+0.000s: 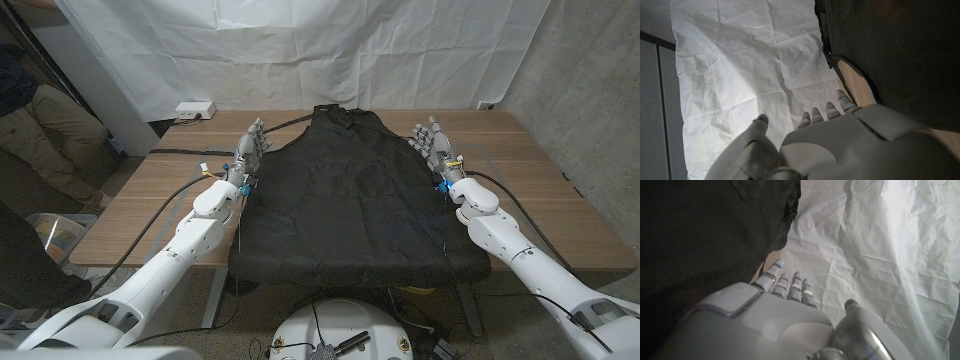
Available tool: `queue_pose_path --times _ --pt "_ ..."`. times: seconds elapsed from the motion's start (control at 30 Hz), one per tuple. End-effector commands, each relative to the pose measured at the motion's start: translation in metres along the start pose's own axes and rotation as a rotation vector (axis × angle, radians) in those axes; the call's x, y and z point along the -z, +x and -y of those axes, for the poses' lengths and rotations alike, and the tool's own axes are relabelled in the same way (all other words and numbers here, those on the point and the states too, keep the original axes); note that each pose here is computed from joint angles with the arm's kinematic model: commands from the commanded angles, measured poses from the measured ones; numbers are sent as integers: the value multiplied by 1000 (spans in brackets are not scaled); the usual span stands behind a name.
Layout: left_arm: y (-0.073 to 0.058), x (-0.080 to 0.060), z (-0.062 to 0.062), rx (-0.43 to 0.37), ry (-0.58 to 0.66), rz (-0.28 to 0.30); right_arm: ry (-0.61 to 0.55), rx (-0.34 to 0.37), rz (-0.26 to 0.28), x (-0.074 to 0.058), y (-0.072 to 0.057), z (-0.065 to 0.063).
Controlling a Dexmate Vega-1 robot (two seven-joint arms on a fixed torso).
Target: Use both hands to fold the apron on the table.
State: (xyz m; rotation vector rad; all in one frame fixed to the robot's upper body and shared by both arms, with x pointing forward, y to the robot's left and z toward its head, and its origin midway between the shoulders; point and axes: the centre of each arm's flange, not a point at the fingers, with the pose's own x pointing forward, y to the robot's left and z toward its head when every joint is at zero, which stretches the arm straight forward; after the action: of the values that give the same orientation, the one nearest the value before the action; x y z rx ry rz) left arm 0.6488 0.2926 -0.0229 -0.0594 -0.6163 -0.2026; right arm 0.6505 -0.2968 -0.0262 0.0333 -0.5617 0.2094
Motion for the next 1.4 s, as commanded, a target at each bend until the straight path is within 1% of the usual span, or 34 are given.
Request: queue_pose_path --times 0.03,0.13,0.23,0.3,0.37,0.47,0.67,0.97,1.1,1.4 --pt "-8 2 0 1 54 -27 -3 14 7 -18 -10 9" --pt "-8 -1 0 -1 93 -31 -3 22 13 -19 -12 11" --pt "-8 -8 1 0 163 -34 -3 35 25 -21 -14 12" --pt "-7 -14 3 11 249 -51 -9 46 30 -24 -17 14" --pt "-7 -15 3 16 275 -59 -10 49 30 -24 -17 14" --pt "-5 -20 6 31 394 -96 -15 61 34 -27 -19 15" --pt "-6 -22 6 26 470 -118 -19 75 46 -31 -20 16" --pt "-16 -21 5 14 591 -157 -29 88 60 -35 -22 15" --pt "-20 -20 6 19 653 -171 -37 95 63 -38 -24 14" --pt "-25 -21 9 45 791 -193 -45 110 72 -41 -28 11"
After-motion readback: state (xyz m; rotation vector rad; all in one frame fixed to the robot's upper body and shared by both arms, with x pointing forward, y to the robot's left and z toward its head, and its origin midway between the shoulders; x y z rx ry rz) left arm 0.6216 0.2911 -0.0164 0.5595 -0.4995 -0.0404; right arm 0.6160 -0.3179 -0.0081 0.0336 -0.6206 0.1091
